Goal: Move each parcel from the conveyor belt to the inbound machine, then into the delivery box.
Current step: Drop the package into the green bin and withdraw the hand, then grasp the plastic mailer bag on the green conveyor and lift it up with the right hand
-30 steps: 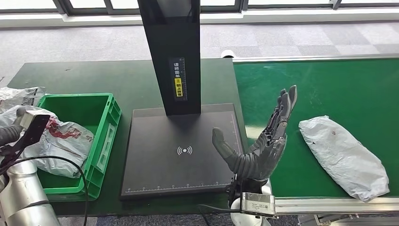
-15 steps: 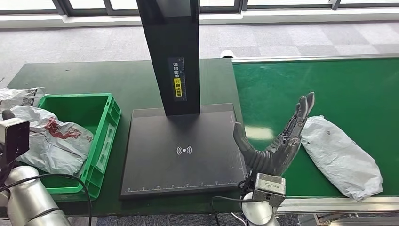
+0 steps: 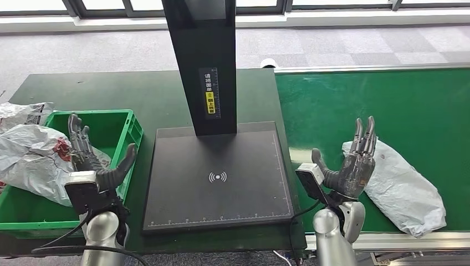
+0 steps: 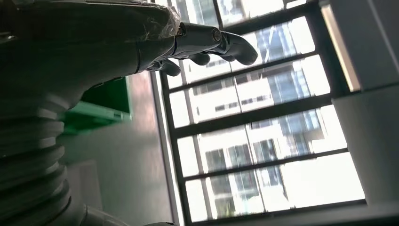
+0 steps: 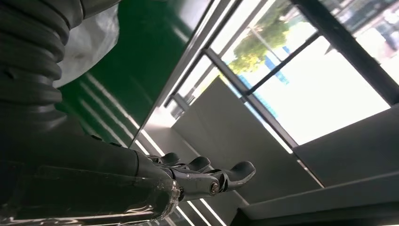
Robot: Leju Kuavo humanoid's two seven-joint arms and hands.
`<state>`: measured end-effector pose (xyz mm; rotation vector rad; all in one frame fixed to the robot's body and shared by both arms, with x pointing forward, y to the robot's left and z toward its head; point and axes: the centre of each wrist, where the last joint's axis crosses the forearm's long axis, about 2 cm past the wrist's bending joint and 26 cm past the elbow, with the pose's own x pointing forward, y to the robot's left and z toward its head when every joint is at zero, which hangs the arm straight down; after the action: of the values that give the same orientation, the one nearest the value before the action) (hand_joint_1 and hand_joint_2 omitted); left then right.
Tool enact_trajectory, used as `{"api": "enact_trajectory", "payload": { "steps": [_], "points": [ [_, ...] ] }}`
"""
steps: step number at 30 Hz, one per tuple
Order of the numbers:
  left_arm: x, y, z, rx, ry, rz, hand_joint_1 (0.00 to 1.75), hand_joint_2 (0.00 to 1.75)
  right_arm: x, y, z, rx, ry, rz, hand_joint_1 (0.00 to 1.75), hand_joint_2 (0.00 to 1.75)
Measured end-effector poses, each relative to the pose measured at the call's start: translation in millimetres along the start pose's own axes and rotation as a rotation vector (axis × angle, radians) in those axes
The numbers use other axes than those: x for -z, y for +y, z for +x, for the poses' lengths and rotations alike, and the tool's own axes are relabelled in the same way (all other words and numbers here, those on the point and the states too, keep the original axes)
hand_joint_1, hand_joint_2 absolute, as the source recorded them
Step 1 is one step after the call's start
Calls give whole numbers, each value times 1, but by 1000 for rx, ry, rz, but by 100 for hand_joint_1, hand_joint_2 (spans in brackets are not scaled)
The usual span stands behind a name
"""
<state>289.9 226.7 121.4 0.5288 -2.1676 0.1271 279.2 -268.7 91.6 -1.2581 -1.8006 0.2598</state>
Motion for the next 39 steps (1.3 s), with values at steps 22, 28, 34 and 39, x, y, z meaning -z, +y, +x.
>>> {"api": "enact_trajectory", "payload": {
  "steps": [22, 28, 34, 39],
  "points": [
    [-92, -39, 41, -325, 175, -120, 0, 175, 40, -21, -127, -639, 476, 187, 0, 175],
    [-100, -37, 45, -314, 186, -111, 0, 175, 35, -15, -150, -459, 514, 324, 0, 175],
    [-102, -38, 46, -303, 194, -94, 0, 175, 23, -7, -157, -300, 582, 408, 0, 175],
    [-102, -38, 47, -301, 196, -87, 0, 175, 19, -4, -157, -205, 610, 436, 0, 175]
  ]
}}
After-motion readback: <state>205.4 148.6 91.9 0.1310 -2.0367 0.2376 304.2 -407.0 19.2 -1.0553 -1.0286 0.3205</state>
